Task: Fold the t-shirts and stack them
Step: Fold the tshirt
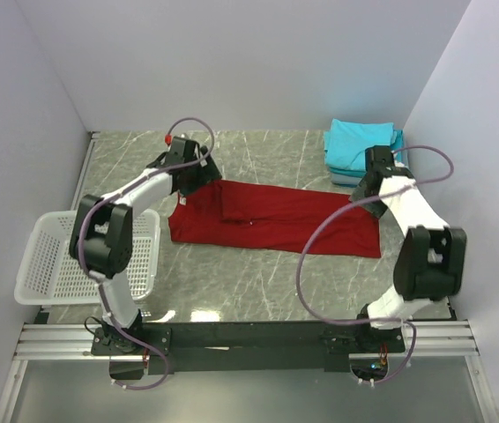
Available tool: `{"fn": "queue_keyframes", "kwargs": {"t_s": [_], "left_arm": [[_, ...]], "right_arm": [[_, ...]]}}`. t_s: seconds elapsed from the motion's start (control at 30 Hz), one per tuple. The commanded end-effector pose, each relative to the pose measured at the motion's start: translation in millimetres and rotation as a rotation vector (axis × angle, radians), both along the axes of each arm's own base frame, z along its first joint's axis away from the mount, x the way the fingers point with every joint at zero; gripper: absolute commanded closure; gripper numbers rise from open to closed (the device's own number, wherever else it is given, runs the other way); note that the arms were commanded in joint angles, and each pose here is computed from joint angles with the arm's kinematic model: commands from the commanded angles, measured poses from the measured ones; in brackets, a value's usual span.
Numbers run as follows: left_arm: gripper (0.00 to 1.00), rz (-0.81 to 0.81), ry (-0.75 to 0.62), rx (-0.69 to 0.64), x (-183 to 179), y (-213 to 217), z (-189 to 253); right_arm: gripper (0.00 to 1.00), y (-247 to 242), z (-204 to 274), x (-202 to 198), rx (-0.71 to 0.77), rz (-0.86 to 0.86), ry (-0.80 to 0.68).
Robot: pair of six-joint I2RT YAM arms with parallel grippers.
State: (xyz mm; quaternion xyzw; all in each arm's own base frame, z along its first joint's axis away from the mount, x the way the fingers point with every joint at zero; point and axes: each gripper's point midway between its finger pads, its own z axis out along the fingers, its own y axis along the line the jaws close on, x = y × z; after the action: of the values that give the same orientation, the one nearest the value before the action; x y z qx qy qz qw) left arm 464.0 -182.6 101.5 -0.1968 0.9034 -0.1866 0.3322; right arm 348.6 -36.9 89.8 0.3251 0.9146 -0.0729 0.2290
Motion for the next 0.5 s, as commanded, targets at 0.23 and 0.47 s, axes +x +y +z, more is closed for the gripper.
{"fn": "queue_keyframes", "kwargs": {"t_s": [0.23,0.47], "left_arm": [[0.01,-0.1,-0.028,-0.186,-66.8,-19.7,16.7],[0.01,-0.206,-0.02,-0.268,-76.3,-52.7,11.3]], "right_arm": [[0.37,53.9,-3.6,-30.6,0.069,0.211,-0.044],[0.37,58.3,-41.5,-34.2,0.099,0.203,0.012]]}}
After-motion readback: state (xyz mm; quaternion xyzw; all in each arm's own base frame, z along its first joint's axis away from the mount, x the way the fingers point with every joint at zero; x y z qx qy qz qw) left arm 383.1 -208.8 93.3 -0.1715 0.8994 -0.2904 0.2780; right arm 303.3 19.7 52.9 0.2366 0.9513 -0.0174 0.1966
